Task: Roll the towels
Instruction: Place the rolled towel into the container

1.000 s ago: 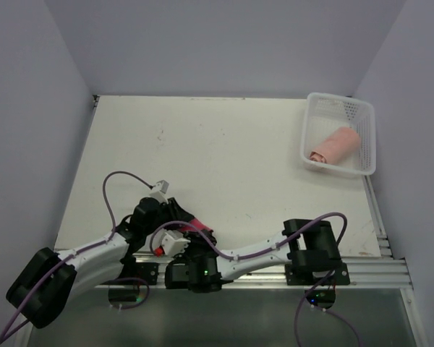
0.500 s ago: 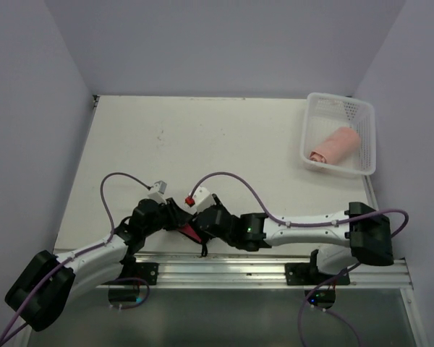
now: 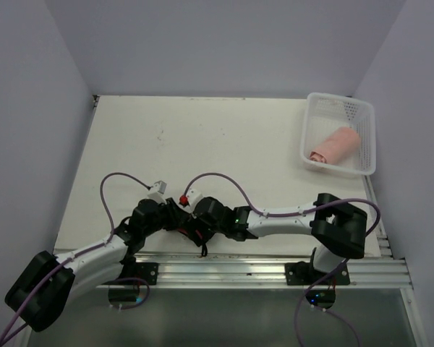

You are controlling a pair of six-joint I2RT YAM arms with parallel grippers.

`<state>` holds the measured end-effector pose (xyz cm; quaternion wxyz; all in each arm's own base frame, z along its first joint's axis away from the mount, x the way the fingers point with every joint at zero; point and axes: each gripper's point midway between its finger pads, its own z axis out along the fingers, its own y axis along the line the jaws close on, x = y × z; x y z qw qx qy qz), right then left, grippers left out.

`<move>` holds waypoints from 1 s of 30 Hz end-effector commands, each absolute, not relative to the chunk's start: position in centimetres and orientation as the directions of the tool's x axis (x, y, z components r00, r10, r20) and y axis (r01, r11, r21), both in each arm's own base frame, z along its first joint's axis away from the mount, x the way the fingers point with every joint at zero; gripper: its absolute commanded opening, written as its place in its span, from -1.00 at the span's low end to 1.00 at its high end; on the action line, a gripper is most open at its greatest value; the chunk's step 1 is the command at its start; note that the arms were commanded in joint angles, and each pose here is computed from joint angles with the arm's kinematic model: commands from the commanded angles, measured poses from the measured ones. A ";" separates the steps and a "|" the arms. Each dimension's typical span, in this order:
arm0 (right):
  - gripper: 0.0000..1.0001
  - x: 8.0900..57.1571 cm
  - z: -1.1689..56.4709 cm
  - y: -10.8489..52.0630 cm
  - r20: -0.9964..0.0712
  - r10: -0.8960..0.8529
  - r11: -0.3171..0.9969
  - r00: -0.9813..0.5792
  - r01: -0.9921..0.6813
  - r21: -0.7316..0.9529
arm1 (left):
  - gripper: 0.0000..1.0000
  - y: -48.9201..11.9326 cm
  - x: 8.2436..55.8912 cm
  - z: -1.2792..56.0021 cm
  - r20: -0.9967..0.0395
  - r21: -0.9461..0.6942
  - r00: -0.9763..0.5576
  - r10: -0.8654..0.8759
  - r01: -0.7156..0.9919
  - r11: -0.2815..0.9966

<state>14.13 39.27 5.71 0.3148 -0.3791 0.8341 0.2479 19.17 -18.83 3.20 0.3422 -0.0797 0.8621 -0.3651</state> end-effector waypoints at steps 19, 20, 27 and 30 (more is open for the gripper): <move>-0.09 15.0 1.5 39.4 -0.702 -0.507 0.620 -0.500 -0.777 0.107 | -0.31 -16.7 16.7 -0.8 -0.493 -0.640 -0.787 -0.370 0.041 0.767; -0.16 14.8 1.4 39.2 -0.700 -0.510 0.620 -0.500 -0.778 0.103 | -0.31 -16.7 16.7 -0.8 -0.494 -0.640 -0.787 -0.368 0.042 0.767; -0.98 14.2 1.2 37.9 -0.691 -0.506 0.645 -0.517 -0.758 0.095 | -0.31 -16.8 18.8 1.2 -0.562 -0.589 -0.754 -0.339 0.079 0.804; -1.00 14.2 1.9 37.3 -0.698 -0.474 0.666 -0.537 -0.737 0.115 | -0.25 -16.6 20.9 3.1 -0.621 -0.516 -0.728 -0.292 0.099 0.851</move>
